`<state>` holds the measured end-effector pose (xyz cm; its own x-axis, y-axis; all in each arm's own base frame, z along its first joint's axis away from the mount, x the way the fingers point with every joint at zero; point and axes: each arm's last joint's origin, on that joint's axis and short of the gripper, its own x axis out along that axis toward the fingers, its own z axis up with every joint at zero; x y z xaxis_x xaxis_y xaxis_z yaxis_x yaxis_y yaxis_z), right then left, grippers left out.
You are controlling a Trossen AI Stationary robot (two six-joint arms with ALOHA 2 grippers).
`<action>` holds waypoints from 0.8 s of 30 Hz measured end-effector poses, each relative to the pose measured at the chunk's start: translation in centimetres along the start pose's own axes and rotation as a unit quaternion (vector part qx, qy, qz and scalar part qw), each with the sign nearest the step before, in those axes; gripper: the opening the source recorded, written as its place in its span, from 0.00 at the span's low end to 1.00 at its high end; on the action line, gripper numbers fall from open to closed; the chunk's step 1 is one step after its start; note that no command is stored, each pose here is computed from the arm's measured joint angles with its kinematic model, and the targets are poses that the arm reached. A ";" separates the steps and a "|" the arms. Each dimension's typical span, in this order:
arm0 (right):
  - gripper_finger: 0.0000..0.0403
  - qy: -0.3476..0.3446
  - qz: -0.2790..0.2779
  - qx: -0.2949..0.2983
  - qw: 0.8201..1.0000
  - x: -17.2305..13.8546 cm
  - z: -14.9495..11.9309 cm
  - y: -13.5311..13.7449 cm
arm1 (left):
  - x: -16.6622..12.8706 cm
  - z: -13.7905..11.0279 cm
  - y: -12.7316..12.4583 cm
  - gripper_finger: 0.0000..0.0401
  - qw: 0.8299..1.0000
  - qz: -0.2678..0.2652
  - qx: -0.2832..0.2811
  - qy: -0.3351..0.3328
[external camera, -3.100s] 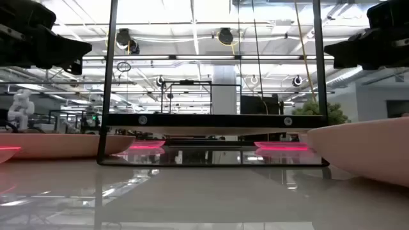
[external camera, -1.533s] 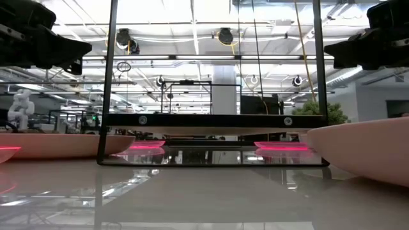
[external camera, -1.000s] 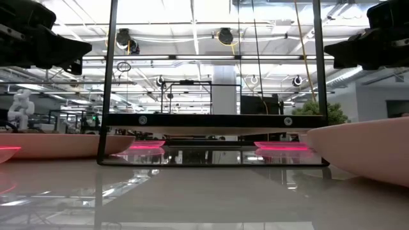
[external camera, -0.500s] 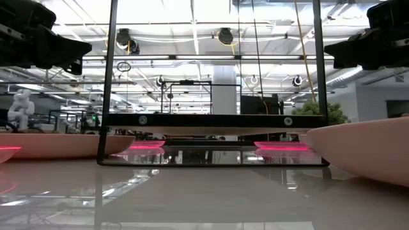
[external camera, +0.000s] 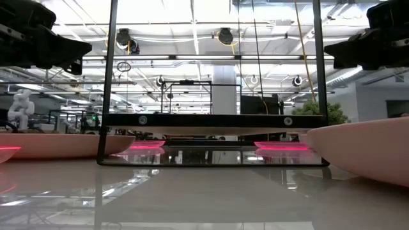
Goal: Place and stack plates onto a shelf
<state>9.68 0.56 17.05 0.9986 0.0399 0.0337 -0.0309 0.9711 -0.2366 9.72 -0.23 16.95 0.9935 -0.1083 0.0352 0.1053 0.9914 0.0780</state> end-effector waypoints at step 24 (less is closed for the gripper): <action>0.00 -0.039 -0.009 0.052 0.998 0.0 6.7 -1.6 | 0.0 0.0 0.0 0.01 1.000 0.000 0.000 0.000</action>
<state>9.46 0.54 23.91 0.9930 0.0357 0.1130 -0.0205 0.9909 -0.1332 9.72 -0.23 16.95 0.9935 -0.1082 0.0351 0.1052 0.9914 0.0780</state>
